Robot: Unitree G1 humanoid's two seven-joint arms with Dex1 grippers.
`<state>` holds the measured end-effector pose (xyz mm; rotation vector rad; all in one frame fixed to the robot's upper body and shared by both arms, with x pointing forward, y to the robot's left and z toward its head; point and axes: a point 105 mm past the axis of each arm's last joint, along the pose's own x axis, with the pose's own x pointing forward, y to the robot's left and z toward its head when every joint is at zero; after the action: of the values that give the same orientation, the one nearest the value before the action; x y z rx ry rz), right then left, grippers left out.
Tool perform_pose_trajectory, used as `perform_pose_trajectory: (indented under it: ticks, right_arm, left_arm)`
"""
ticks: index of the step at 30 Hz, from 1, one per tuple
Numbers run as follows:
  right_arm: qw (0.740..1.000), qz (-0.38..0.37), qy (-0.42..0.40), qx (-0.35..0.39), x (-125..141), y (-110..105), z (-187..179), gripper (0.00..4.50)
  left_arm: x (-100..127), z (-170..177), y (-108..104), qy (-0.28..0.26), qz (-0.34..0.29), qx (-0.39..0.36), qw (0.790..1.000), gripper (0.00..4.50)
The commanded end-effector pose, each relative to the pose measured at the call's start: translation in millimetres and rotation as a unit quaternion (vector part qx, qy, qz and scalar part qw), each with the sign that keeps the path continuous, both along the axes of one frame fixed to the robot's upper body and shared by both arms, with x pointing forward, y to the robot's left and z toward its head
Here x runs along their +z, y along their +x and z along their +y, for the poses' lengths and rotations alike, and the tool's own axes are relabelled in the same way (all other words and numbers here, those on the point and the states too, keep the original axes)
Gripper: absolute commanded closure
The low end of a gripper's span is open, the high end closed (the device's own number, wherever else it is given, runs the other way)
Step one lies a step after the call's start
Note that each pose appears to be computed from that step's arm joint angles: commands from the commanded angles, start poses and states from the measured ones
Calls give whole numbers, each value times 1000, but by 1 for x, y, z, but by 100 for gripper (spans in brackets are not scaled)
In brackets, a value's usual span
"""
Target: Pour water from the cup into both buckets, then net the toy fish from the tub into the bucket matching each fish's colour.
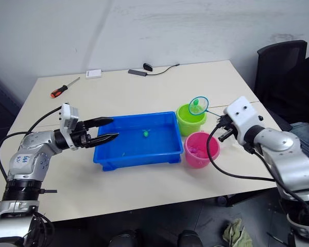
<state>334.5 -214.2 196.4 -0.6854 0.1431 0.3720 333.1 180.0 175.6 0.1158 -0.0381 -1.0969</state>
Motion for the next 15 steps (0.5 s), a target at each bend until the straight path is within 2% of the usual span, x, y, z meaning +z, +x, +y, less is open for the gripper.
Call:
perform_pose_trajectory:
  ticks: [1, 7, 15]
  right_arm:
    - [991, -70, -111, 3, 9, 4, -5, 450]
    - [960, -135, -244, 19, 11, 9, -7, 450]
    - [912, -191, -360, 48, 12, 8, -6, 450]
  left_arm:
    - [9, -2, -1, 3, -23, -8, 1000, 83]
    - [8, 0, -2, 4, -22, -5, 1000, 83]
    - [6, 0, -3, 3, -21, -3, 1000, 83]
